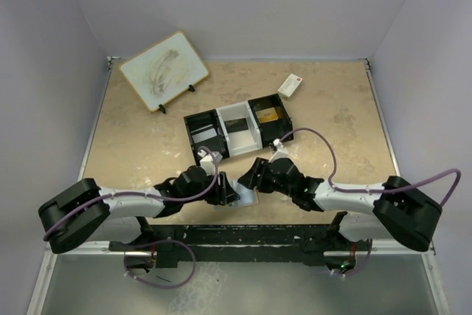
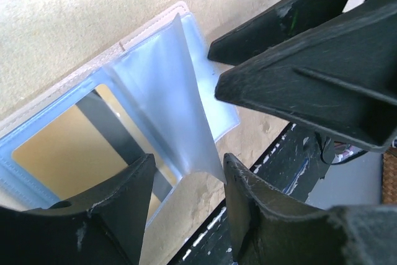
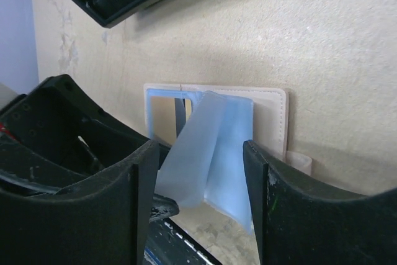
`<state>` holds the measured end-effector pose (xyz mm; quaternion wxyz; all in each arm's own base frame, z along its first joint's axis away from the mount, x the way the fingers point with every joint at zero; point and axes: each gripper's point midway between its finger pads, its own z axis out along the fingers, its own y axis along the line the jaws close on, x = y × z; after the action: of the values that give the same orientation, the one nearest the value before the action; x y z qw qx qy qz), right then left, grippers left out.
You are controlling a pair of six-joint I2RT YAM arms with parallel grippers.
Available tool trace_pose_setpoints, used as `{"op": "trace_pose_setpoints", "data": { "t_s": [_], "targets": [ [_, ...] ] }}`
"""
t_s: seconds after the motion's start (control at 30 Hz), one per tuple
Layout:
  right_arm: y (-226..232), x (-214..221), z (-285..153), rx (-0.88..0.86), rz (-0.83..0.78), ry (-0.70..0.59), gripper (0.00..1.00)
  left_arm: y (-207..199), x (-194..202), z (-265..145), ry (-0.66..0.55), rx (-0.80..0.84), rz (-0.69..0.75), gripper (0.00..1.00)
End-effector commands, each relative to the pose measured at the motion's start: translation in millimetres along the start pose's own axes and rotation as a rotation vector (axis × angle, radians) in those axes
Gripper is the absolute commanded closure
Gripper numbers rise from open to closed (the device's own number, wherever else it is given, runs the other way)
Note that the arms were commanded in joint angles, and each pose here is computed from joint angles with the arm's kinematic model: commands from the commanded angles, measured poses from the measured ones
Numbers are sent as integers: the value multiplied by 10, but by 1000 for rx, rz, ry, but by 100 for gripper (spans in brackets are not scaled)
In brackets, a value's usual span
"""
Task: Take the credit cards out of the card holder
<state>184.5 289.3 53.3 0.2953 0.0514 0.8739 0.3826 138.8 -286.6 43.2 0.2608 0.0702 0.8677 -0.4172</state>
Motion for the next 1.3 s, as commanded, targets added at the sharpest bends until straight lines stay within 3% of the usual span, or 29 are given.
{"op": "trace_pose_setpoints", "data": {
  "t_s": [0.0,0.17,0.27,0.33,0.43,0.53,0.73,0.83,0.97,1.13,1.27],
  "targets": [
    [-59,-293,-118,97,-16,-109,37,-347,-184,106,-48,118,11,54],
    [-80,-521,-335,149,-42,-199,22,-460,-139,217,-25,145,21,53],
    [68,-649,-457,80,-47,-257,1,-525,-104,247,-1,149,49,51],
    [175,-692,-521,18,-36,-281,0,-515,-117,226,-4,132,69,50],
    [427,-686,-591,-132,-48,-284,0,-432,-271,76,-72,46,100,49],
    [486,-670,-600,-144,-14,-262,1,-418,-415,-159,-140,15,118,44],
    [714,-588,-447,-210,-125,-187,23,-61,-658,-560,-278,-205,89,43],
    [573,-385,-180,-82,-158,-75,30,292,-760,-795,-371,-395,22,42],
    [403,-186,-10,67,-176,-41,39,503,-835,-1023,-471,-493,-63,41],
    [361,3,101,284,-309,-7,36,655,-920,-1284,-568,-573,-124,39],
    [361,110,193,353,-384,29,34,674,-979,-1393,-600,-602,-120,25]
  ]
}}
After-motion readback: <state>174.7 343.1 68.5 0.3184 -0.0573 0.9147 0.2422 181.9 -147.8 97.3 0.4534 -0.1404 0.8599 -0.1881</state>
